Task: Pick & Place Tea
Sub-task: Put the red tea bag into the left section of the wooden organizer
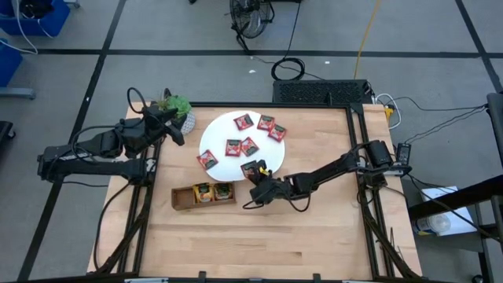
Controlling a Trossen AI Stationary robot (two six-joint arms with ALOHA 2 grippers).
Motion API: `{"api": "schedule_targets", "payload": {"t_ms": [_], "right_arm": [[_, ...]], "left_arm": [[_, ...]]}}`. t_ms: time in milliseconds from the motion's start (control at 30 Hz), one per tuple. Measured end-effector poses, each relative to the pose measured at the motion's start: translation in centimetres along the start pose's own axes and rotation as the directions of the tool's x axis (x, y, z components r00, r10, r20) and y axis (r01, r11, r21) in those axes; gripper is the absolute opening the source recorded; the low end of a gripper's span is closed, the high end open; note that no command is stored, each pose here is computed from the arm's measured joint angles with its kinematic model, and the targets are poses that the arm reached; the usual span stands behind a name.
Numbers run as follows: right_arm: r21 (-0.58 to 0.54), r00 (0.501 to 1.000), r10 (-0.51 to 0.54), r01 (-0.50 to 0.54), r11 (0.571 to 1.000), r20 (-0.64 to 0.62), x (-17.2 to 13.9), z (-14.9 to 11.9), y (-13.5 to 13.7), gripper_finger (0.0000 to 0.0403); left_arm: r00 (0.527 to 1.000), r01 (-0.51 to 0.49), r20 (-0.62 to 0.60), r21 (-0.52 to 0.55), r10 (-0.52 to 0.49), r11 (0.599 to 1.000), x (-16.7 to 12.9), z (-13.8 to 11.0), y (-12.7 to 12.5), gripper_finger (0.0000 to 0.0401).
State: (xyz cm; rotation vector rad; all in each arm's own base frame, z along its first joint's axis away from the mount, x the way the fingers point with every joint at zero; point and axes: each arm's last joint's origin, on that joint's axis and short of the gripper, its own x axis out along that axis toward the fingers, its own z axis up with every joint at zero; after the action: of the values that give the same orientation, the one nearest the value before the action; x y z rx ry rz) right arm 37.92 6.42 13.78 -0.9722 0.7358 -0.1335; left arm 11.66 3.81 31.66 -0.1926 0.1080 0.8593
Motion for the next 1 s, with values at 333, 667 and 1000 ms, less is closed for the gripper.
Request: {"api": "schedule_targets", "payload": {"t_ms": [333,667,1000], "right_arm": [[-0.071,0.991,-0.137,0.136,0.988,-0.011,-0.9,1.2,0.1,0.0002],[-0.121,0.96,-0.267,0.275,0.954,0.08,-2.5,3.5,0.0,0.0003],[-0.101,0.961,-0.278,0.277,0.956,0.002,-2.0,2.7,-0.1,0.0003]], "left_arm": [[1.0,-0.004,-0.015,0.012,0.005,1.0,0.0,-0.2,0.1,0.0209],[1.0,-0.006,-0.02,0.016,0.006,1.0,0.0,-0.2,0.1,0.0209],[1.0,-0.006,-0.02,0.017,0.006,1.0,0.0,-0.2,0.1,0.0209]]}}
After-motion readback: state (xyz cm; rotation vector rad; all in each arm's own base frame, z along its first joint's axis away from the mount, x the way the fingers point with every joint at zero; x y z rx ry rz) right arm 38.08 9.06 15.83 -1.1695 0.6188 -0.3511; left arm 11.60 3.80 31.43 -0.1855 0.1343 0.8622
